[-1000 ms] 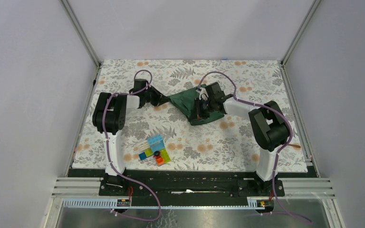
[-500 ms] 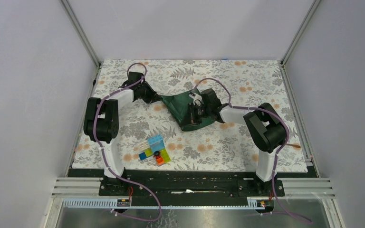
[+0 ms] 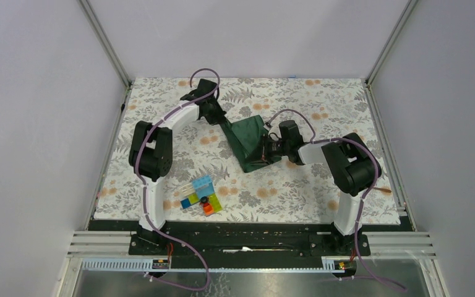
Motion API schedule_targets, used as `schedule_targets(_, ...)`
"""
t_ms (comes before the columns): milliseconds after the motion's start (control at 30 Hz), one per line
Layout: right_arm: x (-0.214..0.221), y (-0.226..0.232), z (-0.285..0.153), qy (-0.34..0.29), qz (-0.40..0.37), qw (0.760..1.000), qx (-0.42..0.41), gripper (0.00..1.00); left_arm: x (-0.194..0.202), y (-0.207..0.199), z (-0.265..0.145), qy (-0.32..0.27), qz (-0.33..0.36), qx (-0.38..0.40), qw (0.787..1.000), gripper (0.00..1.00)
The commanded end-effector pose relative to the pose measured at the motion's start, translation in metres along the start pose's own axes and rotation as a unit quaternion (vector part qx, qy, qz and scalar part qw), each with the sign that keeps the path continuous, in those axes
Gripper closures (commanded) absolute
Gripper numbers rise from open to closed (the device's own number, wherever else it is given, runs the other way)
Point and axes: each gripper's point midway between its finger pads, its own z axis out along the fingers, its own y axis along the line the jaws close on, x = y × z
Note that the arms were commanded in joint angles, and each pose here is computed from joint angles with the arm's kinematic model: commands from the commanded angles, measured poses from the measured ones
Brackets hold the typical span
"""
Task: Fold the napkin into a case and place the utensils inside
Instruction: Fold the lower triangle-folded napkin at the center of the board.
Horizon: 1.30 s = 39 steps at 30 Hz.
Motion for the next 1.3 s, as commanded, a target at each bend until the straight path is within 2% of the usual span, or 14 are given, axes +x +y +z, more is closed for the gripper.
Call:
schedule_targets(0, 0.003, 0.005, -0.009, 0.005, 0.005, 1.0, -0.015, 1.0, -0.025, -0.013, 0.008, -0.058, 0.013, -0.026, 0.998, 1.0)
schedule_targets(367, -0.004, -0.021, -0.023, -0.008, -0.005, 0.999, 0.039, 1.0, -0.008, -0.036, 0.037, -0.037, 0.032, -0.014, 0.999, 1.0)
schedule_targets(600, -0.006, -0.034, -0.025, -0.005, -0.018, 0.997, 0.071, 1.0, -0.001, -0.041, 0.051, -0.025, 0.046, -0.011, 0.999, 0.94)
schedule_targets(733, -0.008, -0.039, -0.025, -0.004, -0.028, 0.996, 0.085, 0.95, 0.003, -0.039, 0.057, -0.02, 0.048, -0.015, 0.999, 0.93)
schedule_targets(833, -0.011, -0.041, -0.029, -0.008, -0.042, 0.994, 0.105, 0.87, 0.005, -0.039, 0.06, -0.018, 0.05, -0.016, 0.998, 0.92)
schedule_targets(1067, -0.025, -0.022, -0.048, -0.031, -0.125, 0.981, 0.144, 0.44, 0.012, -0.039, 0.064, -0.002, 0.051, -0.01, 0.999, 0.92)
schedule_targets(1133, -0.027, -0.012, -0.055, -0.041, -0.173, 0.97, 0.168, 0.33, 0.012, -0.04, 0.064, 0.0, 0.05, -0.007, 0.999, 0.92)
schedule_targets(1267, -0.054, -0.004, -0.063, -0.087, -0.255, 0.933, 0.238, 0.23, 0.015, -0.042, 0.062, 0.008, 0.055, -0.003, 0.998, 0.92)
